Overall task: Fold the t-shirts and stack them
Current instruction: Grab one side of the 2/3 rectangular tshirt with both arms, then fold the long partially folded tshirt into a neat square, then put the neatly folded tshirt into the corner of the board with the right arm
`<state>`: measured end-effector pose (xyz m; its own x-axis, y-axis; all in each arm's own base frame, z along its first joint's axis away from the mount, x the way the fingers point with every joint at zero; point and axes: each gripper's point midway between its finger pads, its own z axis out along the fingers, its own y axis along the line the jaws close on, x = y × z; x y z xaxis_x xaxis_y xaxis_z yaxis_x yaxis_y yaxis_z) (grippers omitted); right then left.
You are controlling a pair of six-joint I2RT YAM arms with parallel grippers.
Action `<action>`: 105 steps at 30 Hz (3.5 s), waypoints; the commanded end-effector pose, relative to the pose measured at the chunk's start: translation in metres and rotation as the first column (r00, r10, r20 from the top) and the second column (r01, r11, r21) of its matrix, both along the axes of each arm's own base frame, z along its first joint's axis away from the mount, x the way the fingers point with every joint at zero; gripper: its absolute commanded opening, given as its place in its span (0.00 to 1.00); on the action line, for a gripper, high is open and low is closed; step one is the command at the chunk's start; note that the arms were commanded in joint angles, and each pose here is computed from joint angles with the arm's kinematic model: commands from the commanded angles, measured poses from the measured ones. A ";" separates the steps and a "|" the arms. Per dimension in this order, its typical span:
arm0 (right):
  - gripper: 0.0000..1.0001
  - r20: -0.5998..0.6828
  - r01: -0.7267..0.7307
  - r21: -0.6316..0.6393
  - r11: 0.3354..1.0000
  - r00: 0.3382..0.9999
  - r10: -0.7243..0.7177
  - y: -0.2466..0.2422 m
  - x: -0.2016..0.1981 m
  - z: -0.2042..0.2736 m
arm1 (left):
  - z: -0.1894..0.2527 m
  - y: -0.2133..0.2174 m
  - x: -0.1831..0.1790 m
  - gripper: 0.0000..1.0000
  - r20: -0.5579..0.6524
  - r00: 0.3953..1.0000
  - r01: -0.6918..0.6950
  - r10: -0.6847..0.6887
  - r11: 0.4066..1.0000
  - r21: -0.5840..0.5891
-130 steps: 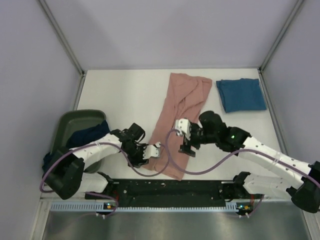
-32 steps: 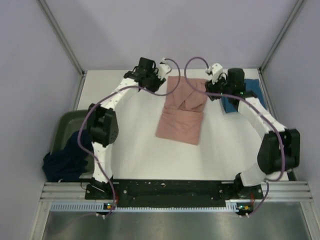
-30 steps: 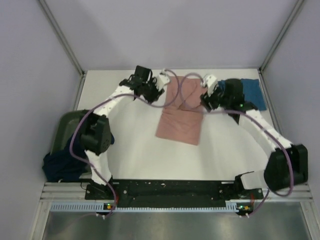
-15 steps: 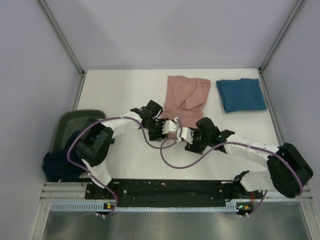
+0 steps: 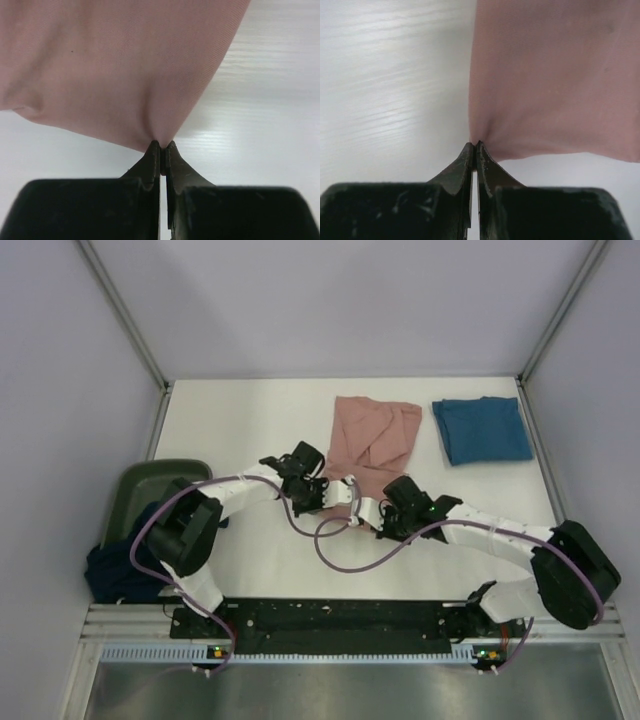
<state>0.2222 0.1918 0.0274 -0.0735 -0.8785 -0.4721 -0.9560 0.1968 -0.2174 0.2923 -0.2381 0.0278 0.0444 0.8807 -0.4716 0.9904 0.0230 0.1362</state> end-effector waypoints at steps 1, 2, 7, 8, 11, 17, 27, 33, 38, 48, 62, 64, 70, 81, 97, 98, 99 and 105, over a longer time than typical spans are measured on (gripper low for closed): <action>0.00 -0.003 -0.051 0.029 0.998 0.999 0.051 0.015 -0.034 0.053 | 0.047 0.004 -0.057 0.00 -0.072 0.996 0.048 -0.051 0.998 -0.043; 0.00 -0.019 -0.077 0.022 0.997 0.997 0.077 0.014 -0.048 0.060 | 0.053 0.010 -0.071 0.00 -0.093 0.994 0.061 -0.064 0.998 -0.033; 0.00 -0.149 -0.184 0.046 0.982 0.971 0.189 0.016 -0.117 0.098 | 0.083 0.041 -0.144 0.00 -0.192 0.971 0.152 -0.143 0.988 0.030; 0.00 -0.153 -0.196 0.091 0.976 0.966 0.209 0.021 -0.125 0.113 | 0.092 0.044 -0.153 0.00 -0.219 0.965 0.152 -0.144 0.988 0.023; 0.00 -0.135 -0.184 0.169 0.968 0.969 0.208 0.029 -0.130 0.146 | 0.118 0.052 -0.158 0.00 -0.199 0.973 0.122 -0.116 0.992 0.019; 0.00 -0.058 -0.048 0.225 0.973 0.996 0.062 0.017 -0.079 0.164 | 0.151 0.039 -0.094 0.00 0.026 0.998 -0.063 0.063 0.998 -0.009; 0.00 -0.065 0.390 0.332 0.859 0.918 -0.392 -0.031 0.088 0.155 | 0.168 -0.004 0.072 0.00 0.082 0.934 -0.343 0.348 0.937 -0.069; 0.00 -0.144 0.497 0.269 0.825 0.868 -0.476 -0.054 0.137 0.117 | 0.146 -0.024 0.124 0.00 0.107 0.913 -0.390 0.394 0.919 -0.053; 0.00 -0.207 0.541 0.241 0.806 0.840 -0.502 -0.058 0.162 0.090 | 0.118 -0.029 0.165 0.00 0.184 0.868 -0.459 0.461 0.887 -0.055; 0.00 -0.242 0.689 0.184 0.701 0.723 -0.647 -0.069 0.209 0.047 | 0.072 -0.037 0.218 0.05 0.277 0.771 -0.573 0.574 0.814 -0.092; 0.59 -0.287 0.890 0.349 0.292 0.398 -0.871 -0.084 0.246 0.130 | 0.133 -0.008 0.236 0.57 0.231 0.630 -0.703 0.741 0.671 -0.236; 0.67 -0.375 0.901 0.352 0.251 0.382 -0.845 -0.075 0.221 0.133 | 0.134 -0.002 0.212 0.58 0.180 0.660 -0.695 0.729 0.684 -0.220; 0.86 -0.656 0.950 0.298 0.092 0.273 -0.703 -0.046 0.150 0.093 | 0.092 0.005 0.132 0.59 -0.013 0.732 -0.676 0.681 0.725 -0.135; 0.87 -0.872 0.985 0.165 -0.044 0.125 -0.472 -0.014 0.119 0.025 | 0.028 -0.003 0.080 0.56 -0.226 0.690 -0.707 0.687 0.707 -0.011; 0.00 -0.886 0.979 0.203 0.001 0.184 -0.425 -0.007 0.147 0.033 | 0.016 -0.005 0.057 0.56 -0.249 0.704 -0.681 0.665 0.731 0.026; 0.00 -0.868 0.977 0.213 0.026 0.201 -0.454 -0.010 0.149 0.037 | 0.022 -0.004 0.059 0.57 -0.239 0.709 -0.680 0.663 0.733 0.015; 0.00 -0.849 0.973 0.224 0.058 0.224 -0.478 -0.012 0.151 0.042 | 0.028 -0.002 0.061 0.59 -0.229 0.710 -0.683 0.666 0.731 0.006; 0.00 -0.691 0.944 0.165 0.286 0.317 -0.649 -0.036 0.150 0.049 | 0.069 0.024 0.083 0.99 -0.142 0.696 -0.716 0.704 0.694 -0.072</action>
<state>0.3694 0.1807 0.0572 -0.8881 0.3257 -0.3244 0.0069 0.7150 0.6991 0.3519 -0.2301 0.0449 -0.6676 0.6112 -0.4251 0.7020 0.7069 -0.0862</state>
